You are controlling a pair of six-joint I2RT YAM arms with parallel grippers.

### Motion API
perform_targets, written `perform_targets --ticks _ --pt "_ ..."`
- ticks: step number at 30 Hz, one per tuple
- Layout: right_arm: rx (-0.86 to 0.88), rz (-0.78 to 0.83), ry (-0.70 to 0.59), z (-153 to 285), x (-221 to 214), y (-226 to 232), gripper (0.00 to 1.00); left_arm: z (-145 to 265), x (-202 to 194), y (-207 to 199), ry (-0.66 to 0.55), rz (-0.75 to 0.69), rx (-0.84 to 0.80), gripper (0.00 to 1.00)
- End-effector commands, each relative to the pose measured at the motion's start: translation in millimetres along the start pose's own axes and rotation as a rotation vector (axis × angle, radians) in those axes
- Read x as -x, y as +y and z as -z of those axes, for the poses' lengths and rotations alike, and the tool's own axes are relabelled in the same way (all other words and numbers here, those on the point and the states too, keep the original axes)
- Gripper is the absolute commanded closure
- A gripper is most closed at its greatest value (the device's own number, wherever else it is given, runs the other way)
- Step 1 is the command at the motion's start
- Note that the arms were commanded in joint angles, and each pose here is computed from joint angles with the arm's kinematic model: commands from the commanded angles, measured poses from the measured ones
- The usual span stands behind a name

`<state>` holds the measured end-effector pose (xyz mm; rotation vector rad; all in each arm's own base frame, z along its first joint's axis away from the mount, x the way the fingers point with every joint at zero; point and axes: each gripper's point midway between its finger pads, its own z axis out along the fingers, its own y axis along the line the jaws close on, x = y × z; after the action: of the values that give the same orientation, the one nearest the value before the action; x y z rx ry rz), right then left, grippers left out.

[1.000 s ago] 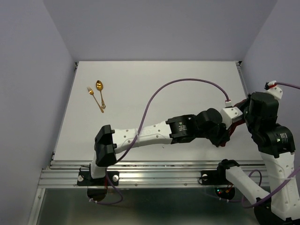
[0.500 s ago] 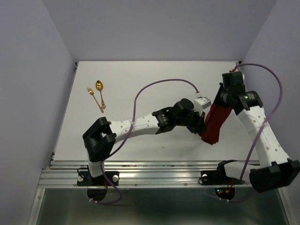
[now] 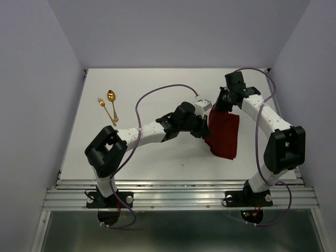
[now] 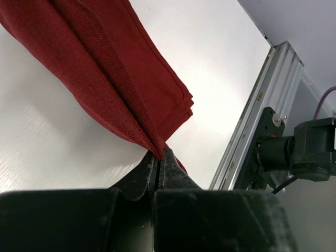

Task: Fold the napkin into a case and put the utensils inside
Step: Turn over the upper triangle folded napkin at the center of the board.

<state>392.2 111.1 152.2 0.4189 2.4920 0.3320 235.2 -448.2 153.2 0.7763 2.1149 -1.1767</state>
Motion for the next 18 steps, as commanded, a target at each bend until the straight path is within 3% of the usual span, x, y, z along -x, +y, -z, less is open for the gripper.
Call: perform_targets --ticks 1,18 --pt "0.105 -0.012 -0.227 -4.1 68.3 38.1 0.99 14.4 -2.9 -33.0 0.013 -0.026 -0.137 1.0" --pt "0.132 0.125 -0.069 -60.5 18.2 69.4 0.99 11.2 -57.1 5.5 0.028 0.042 -0.073 1.0"
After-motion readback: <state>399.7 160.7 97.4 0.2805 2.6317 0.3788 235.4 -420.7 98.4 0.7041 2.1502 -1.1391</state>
